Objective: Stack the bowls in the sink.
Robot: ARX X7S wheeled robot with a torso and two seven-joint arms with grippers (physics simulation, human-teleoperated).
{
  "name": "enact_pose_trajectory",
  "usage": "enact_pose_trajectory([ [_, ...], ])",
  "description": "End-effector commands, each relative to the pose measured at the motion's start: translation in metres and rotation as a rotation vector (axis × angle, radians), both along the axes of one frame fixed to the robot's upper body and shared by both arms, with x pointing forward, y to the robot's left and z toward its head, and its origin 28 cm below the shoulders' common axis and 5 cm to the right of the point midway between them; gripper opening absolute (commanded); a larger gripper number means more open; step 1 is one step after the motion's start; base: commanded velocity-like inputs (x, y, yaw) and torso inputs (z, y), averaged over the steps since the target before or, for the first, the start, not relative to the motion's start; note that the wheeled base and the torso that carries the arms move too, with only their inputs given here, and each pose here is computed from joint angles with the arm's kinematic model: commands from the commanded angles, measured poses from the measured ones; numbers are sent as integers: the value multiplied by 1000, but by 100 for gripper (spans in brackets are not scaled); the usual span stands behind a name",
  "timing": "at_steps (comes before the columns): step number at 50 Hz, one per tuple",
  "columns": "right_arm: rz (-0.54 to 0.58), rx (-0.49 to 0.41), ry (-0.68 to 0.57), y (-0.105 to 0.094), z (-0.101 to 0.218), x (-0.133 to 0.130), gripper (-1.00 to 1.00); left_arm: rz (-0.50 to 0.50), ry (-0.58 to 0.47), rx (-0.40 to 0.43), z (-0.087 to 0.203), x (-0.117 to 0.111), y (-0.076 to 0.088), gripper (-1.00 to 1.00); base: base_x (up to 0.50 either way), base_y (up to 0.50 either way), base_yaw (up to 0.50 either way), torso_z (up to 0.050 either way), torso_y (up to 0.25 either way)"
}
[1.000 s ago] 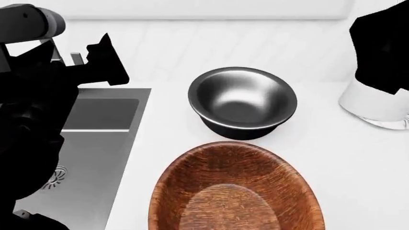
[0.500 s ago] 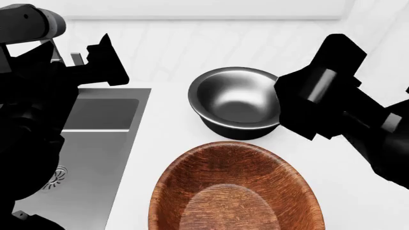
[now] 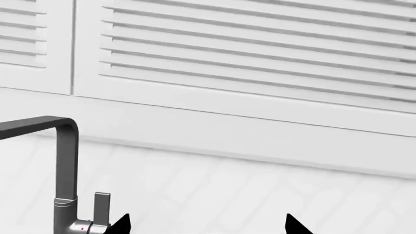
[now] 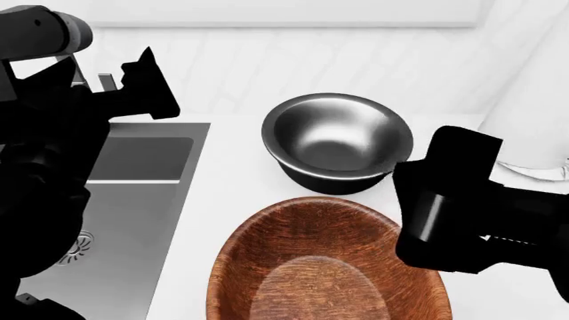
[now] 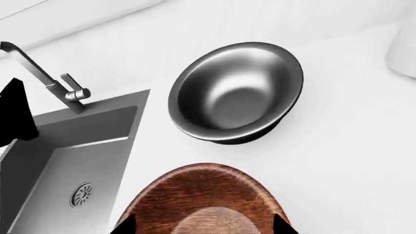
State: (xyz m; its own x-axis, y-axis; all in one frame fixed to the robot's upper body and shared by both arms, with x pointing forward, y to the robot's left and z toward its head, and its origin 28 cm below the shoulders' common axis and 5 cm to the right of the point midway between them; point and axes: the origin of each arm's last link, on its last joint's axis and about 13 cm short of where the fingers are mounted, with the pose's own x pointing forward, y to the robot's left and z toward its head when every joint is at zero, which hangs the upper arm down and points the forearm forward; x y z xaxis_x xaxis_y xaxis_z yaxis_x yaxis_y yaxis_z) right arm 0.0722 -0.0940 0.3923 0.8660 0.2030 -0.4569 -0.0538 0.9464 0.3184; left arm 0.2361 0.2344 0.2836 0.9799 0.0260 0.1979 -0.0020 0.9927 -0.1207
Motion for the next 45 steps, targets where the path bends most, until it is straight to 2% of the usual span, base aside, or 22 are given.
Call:
enact_pose_trajectory([
  [1, -58, -57, 15, -12, -2, -7, 100, 1, -1, -2, 1, 0, 0, 100, 0, 0, 0, 0, 0],
  [6, -95, -71, 24, -18, -4, -7, 100, 0, -1, -2, 1, 0, 0, 100, 0, 0, 0, 0, 0],
  [8, -138, -115, 32, -25, -12, 0, 100, 1, -1, -3, 1, 0, 1, 100, 0, 0, 0, 0, 0],
  [13, -144, -116, 48, -27, -14, 0, 100, 0, -1, -2, 1, 0, 0, 100, 0, 0, 0, 0, 0],
  [19, -92, -132, 127, -31, -27, 1, 100, -1, -1, 0, 1, 0, 0, 100, 0, 0, 0, 0, 0],
  [26, -73, -121, 177, -38, -43, 6, 100, -1, 0, -2, 1, 0, 0, 100, 0, 0, 0, 0, 0],
  [32, -105, -104, 184, -44, -46, 7, 100, 0, 1, -3, 1, 0, 0, 100, 0, 0, 0, 0, 0],
  [45, -84, -39, 227, -46, -64, 17, 100, -2, -1, -2, 0, 0, 0, 100, 0, 0, 0, 0, 0],
])
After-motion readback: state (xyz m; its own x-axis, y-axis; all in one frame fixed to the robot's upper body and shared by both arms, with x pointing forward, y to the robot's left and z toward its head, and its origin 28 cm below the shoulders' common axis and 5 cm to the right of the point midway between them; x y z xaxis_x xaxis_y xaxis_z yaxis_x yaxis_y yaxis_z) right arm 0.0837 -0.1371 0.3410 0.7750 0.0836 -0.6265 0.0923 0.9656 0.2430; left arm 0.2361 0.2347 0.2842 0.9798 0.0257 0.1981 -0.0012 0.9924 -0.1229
